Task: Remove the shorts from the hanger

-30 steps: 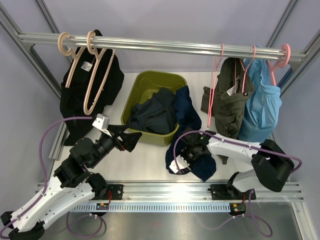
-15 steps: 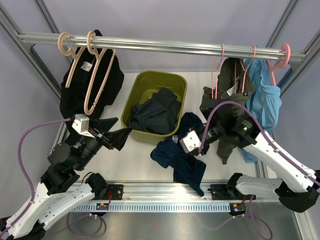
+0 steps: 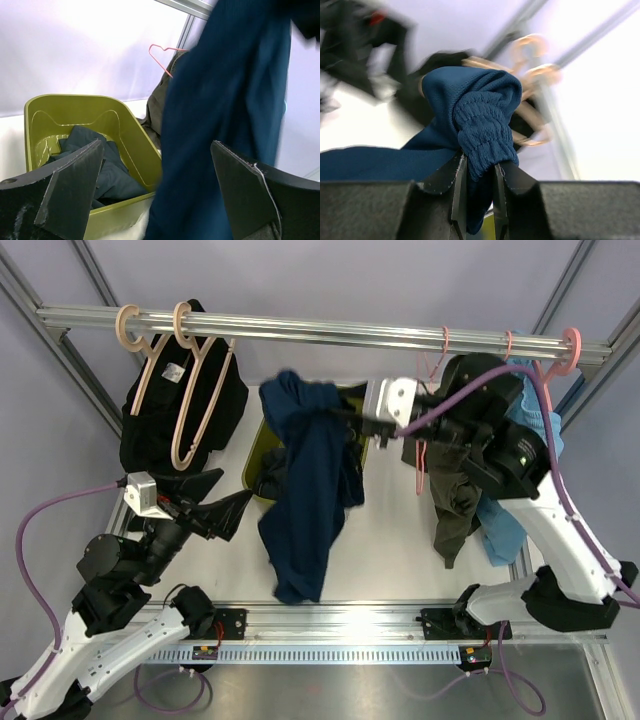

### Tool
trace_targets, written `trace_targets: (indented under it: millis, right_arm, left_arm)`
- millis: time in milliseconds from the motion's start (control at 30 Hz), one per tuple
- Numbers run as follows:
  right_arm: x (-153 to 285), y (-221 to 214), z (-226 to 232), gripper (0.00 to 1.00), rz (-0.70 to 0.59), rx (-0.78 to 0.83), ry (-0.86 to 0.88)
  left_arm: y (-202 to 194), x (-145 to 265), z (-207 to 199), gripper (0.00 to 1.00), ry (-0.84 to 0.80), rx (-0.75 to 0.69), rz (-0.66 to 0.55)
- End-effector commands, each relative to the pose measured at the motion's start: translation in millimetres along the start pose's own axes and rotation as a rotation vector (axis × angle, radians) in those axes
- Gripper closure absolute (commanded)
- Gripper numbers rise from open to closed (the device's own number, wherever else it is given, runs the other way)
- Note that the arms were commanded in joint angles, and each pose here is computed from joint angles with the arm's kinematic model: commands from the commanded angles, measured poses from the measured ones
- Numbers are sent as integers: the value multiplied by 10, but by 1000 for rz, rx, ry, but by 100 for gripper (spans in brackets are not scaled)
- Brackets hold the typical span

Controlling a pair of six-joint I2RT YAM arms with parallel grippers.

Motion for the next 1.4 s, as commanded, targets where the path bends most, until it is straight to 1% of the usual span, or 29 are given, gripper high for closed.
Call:
trace_targets:
  millis: [0,33,100,167,200,233,367,567,667,700,767,900,967,1000,1067,1133,1233,1267,1300,1333,1367]
  right_arm:
    - [-62,193,-746,100,-27,160,-302]
    - [18,357,-939,100,-52,203,-362]
    - [49,390,-1242,100,-48,246,-450]
    - [85,374,-1422,100,-42,273,-501]
    - [13,286,-1481,100,-33,279,-508]
    - [65,357,-1552,100,-45,309,-538]
    - [66,347,-1666,100,-54,375,-590]
    - [3,196,-1661,100,-33,372,-579]
    - [-74,85,-1526,100,-39,355,-510]
    - [-110,-35,-1433,100,-21,335,-475]
    - [-148,-133,-1332,100,-15,321,-435]
    - [-214,-465,-1051,100,48,253,-353]
    - [-226,-558,-935,100,58,252,-312]
    - [-241,-695,-801,100,81,245,-281]
    - [-250,-827,-674,100,103,235,-251]
    - [-257,-1025,-502,100,148,212,-212]
    - [-240,-1366,-237,100,250,172,-163]
    - [-220,-1496,-168,100,304,151,-165]
    - [-214,-1697,10,100,357,112,-130]
    - [-203,-1800,105,100,392,89,-104]
    - [-161,-1941,275,100,458,37,-43]
  left_arm:
    - [112,-13,-27,7,-9,2,-70]
    - [108,-10,-29,7,-12,5,-68]
    - [100,-2,-24,7,-12,6,-67]
    - [86,8,-19,7,-11,9,-62]
    - [76,13,-13,7,-9,10,-60]
    - [74,26,-8,7,-7,11,-61]
    - [56,51,7,7,-4,13,-61]
    - [8,46,26,6,-1,17,-54]
    - [-12,35,28,6,-3,18,-48]
    - [-18,32,30,6,-3,20,-48]
    - [-36,27,35,6,-2,20,-42]
    - [-58,33,43,6,0,22,-34]
    - [-76,33,49,6,1,24,-30]
    - [-82,32,51,5,1,26,-28]
    - [-93,25,56,5,5,25,-25]
    - [-98,11,60,5,7,21,-23]
    - [-109,-6,58,5,9,21,-12]
    - [-112,-10,58,5,10,21,-9]
    - [-122,-15,62,5,13,20,-4]
    - [-131,-19,64,5,14,24,-1]
    - [-145,-31,68,5,18,23,6]
Point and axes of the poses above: each gripper's point midway between its finger pads, its own x axis back along the fingers, its own z axis along the line the jaws close on, y = z × x, the point moved 7 cm from there along x, back along the fingers, and after that the axes turned 8 degrees about x, right-handed, at the moved point
